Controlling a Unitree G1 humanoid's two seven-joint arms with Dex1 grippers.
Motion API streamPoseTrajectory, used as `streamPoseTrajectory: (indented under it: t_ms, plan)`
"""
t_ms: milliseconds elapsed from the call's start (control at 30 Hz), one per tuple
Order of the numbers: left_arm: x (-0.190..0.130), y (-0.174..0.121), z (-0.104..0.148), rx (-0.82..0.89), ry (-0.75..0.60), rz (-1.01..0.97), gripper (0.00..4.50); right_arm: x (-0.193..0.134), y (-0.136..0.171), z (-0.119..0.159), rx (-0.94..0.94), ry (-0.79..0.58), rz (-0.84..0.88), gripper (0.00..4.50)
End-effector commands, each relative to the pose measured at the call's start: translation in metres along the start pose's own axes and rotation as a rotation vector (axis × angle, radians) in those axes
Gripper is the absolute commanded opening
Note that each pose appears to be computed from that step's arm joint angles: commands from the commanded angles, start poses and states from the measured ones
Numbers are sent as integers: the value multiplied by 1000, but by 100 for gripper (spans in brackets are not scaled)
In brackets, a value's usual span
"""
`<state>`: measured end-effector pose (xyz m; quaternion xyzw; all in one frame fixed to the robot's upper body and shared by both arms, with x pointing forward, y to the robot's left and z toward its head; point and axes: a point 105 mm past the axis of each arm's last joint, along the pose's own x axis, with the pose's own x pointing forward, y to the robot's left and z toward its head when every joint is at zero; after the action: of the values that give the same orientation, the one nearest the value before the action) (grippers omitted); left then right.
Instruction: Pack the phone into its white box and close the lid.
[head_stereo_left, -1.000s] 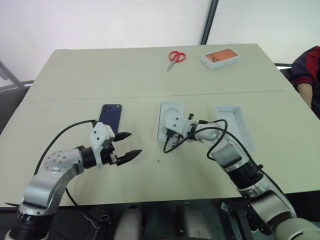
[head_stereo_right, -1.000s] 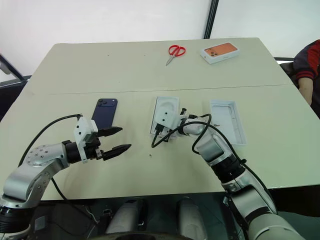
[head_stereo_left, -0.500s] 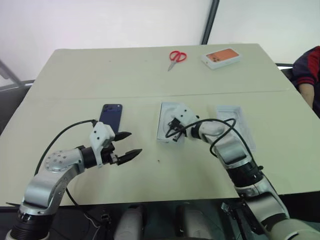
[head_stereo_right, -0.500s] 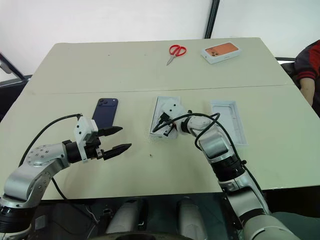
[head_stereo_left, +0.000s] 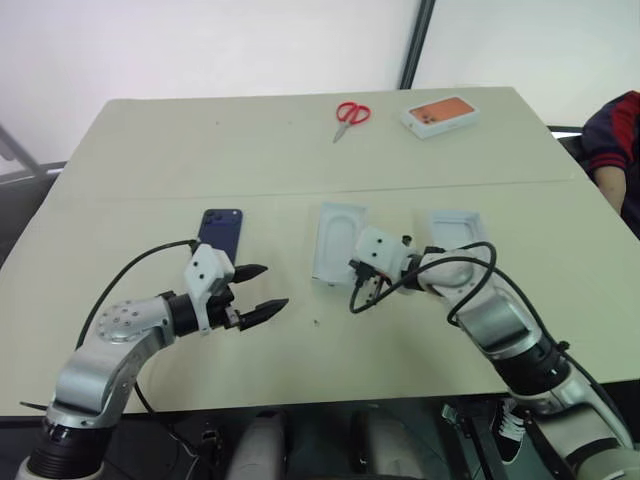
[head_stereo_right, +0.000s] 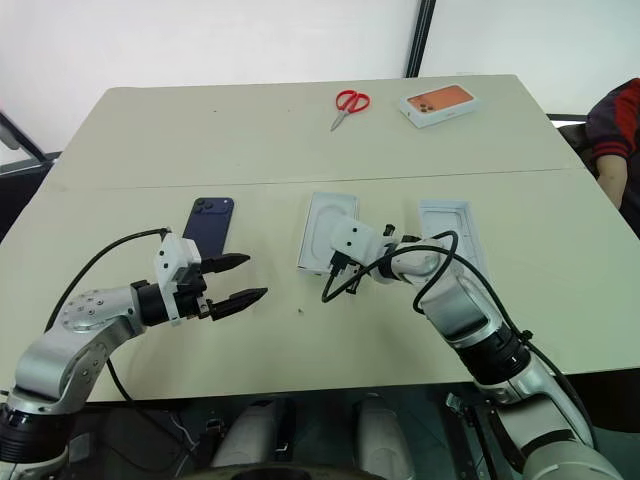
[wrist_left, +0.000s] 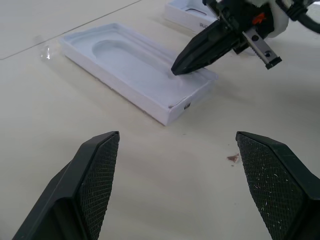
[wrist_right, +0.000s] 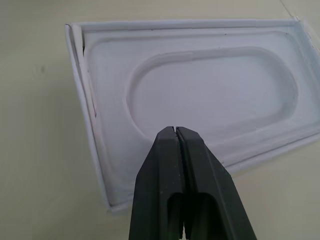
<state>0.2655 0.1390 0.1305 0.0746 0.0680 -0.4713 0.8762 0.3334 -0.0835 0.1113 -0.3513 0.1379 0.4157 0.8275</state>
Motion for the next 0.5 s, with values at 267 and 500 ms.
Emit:
streamPoseTrajectory:
  t_ms: [267,500]
  plan:
    - [-2,0,5,15,-18,7,392,-2,-6,11,-39,-34,-15,6]
    - [-4,2,5,11,-17,14,392,20,-33,23,47,-56,-117,6]
